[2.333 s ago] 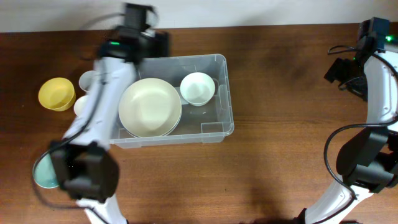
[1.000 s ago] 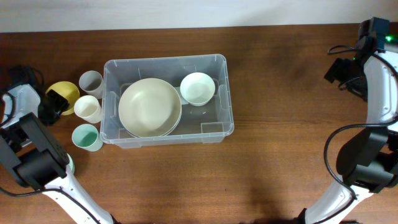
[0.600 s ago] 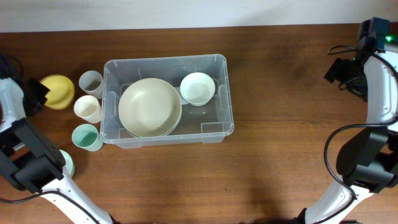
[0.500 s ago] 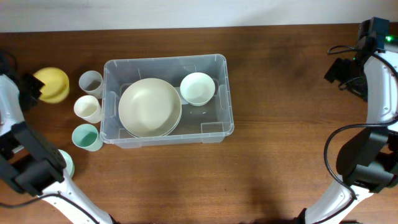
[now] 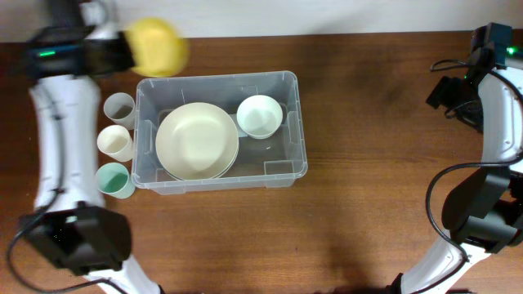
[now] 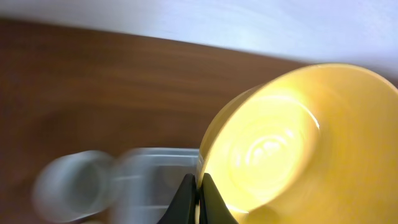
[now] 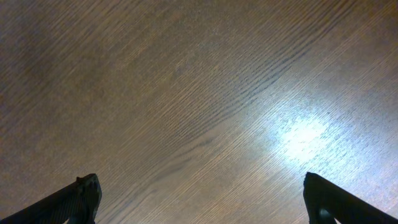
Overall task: Pack container
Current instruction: 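Carry the yellow bowl into the bin onto the white bowl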
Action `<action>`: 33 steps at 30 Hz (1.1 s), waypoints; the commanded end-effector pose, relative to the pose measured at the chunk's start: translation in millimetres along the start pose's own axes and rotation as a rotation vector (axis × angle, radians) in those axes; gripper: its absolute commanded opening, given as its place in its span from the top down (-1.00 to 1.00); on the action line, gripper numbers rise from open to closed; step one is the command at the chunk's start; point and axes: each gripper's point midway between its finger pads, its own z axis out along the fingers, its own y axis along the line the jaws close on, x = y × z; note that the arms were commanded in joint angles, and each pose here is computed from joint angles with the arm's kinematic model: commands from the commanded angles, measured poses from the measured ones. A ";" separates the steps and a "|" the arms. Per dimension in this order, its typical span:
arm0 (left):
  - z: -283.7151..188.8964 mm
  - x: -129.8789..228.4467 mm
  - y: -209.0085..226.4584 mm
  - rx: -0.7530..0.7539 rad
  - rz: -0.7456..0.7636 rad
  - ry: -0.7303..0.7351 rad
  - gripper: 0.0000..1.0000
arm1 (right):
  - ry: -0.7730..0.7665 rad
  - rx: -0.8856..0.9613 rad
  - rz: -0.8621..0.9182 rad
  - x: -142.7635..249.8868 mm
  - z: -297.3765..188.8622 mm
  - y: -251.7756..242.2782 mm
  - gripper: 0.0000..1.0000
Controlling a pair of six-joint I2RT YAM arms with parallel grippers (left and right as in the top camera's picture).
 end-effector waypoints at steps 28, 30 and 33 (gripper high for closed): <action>135.8 174.8 -180.2 0.224 0.411 0.455 0.99 | -0.010 -0.002 0.011 -1.1 -3.5 -1.0 -0.98; 139.4 177.5 -178.6 0.218 0.412 0.462 0.98 | -0.010 -0.002 0.011 -1.1 -3.5 -1.0 -0.98; 142.0 177.9 -174.8 0.196 0.416 0.462 0.60 | -0.010 -0.002 0.011 -1.1 -3.5 -1.0 -0.98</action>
